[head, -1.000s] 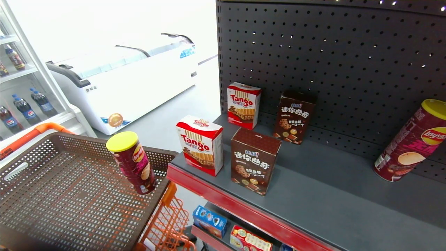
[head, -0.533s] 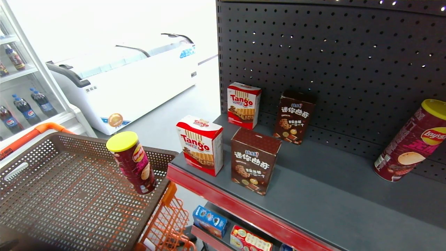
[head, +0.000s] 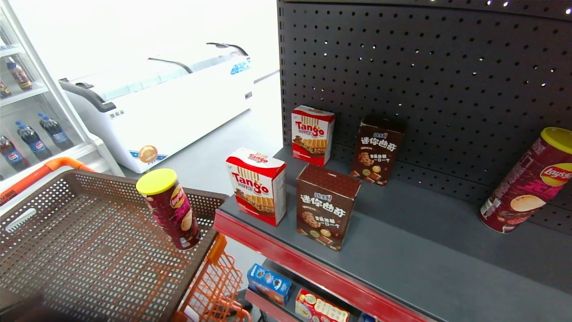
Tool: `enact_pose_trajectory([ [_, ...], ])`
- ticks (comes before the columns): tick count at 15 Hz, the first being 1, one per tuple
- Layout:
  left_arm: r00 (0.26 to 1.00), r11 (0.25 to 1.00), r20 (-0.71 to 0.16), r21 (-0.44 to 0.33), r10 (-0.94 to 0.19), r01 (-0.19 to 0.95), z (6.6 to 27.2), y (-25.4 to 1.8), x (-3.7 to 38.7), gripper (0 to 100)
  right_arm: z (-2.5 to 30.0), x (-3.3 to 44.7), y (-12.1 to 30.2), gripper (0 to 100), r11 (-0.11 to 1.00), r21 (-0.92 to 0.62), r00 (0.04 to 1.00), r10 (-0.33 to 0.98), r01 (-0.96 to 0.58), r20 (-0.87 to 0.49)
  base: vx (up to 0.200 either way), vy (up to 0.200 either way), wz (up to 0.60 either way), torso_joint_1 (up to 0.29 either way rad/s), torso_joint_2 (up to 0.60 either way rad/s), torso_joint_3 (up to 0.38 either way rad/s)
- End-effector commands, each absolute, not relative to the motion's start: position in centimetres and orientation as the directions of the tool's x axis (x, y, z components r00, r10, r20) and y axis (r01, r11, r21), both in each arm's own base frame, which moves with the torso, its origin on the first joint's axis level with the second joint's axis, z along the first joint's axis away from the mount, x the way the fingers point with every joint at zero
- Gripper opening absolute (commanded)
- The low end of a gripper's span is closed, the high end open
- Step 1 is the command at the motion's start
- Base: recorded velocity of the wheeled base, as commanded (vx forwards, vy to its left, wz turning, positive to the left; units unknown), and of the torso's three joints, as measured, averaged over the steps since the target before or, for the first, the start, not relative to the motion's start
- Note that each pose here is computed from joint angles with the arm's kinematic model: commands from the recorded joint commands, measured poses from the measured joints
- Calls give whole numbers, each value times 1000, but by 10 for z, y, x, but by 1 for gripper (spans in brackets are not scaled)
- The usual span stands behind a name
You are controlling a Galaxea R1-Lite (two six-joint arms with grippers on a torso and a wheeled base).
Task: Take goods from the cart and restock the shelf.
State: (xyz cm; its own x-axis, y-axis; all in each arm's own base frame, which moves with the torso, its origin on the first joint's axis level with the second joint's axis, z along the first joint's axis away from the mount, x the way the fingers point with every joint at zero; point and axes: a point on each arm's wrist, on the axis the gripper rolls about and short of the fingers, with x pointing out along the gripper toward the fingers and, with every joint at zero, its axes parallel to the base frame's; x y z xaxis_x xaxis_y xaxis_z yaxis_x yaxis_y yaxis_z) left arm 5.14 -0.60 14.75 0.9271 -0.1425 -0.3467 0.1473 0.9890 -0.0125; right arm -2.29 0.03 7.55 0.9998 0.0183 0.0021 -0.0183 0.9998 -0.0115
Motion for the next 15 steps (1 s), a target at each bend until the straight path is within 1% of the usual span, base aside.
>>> enact_pose_trajectory([
  [1, 920, 989, -364, -10, -143, 150, 147, -7, 59, 100, 76, -23, 0, 100, 1000, -12, 1000, 18, -18, 2, 0, 0, 0, 0, 0, 0],
  [2, 922, 989, -359, -11, -144, 150, 148, -7, 61, 100, 76, -23, 0, 100, 1000, -12, 1000, 18, -18, 2, 0, 0, 0, 0, 0, 0],
  [4, 931, 989, -338, -10, -140, 145, 150, -8, 81, 100, 76, -23, 0, 100, 1000, -12, 1000, 18, -18, 2, 0, 0, 0, 0, 0, 0],
  [7, 937, 994, -335, -5, -103, 107, 151, -6, 105, 100, 76, -23, 0, 100, 1000, -12, 1000, 18, -18, 2, 0, 0, 0, 0, 0, 0],
  [8, 942, 998, -331, -2, -65, 69, 149, -2, 120, 100, 76, -23, 0, 100, 1000, -12, 1000, 18, -18, 2, 0, 0, 0, 0, 0, 0],
  [9, 942, 998, -332, 2, -52, 56, 147, 0, 135, 100, 76, -23, 0, 100, 1000, -12, 1000, 18, -18, 2, 0, 0, 0, 0, 0, 0],
  [14, 956, 999, -290, 7, -48, 52, 139, 1, 174, 100, 76, -23, 0, 100, 1000, -12, 1000, 18, -18, 2, 0, 0, 0, 0, 0, 0],
  [15, 954, 999, -296, 20, -42, 50, 133, 1, 183, 100, 76, -23, 0, 100, 1000, -12, 1000, 18, -18, 2, 0, 0, 0, 0, 0, 0],
])
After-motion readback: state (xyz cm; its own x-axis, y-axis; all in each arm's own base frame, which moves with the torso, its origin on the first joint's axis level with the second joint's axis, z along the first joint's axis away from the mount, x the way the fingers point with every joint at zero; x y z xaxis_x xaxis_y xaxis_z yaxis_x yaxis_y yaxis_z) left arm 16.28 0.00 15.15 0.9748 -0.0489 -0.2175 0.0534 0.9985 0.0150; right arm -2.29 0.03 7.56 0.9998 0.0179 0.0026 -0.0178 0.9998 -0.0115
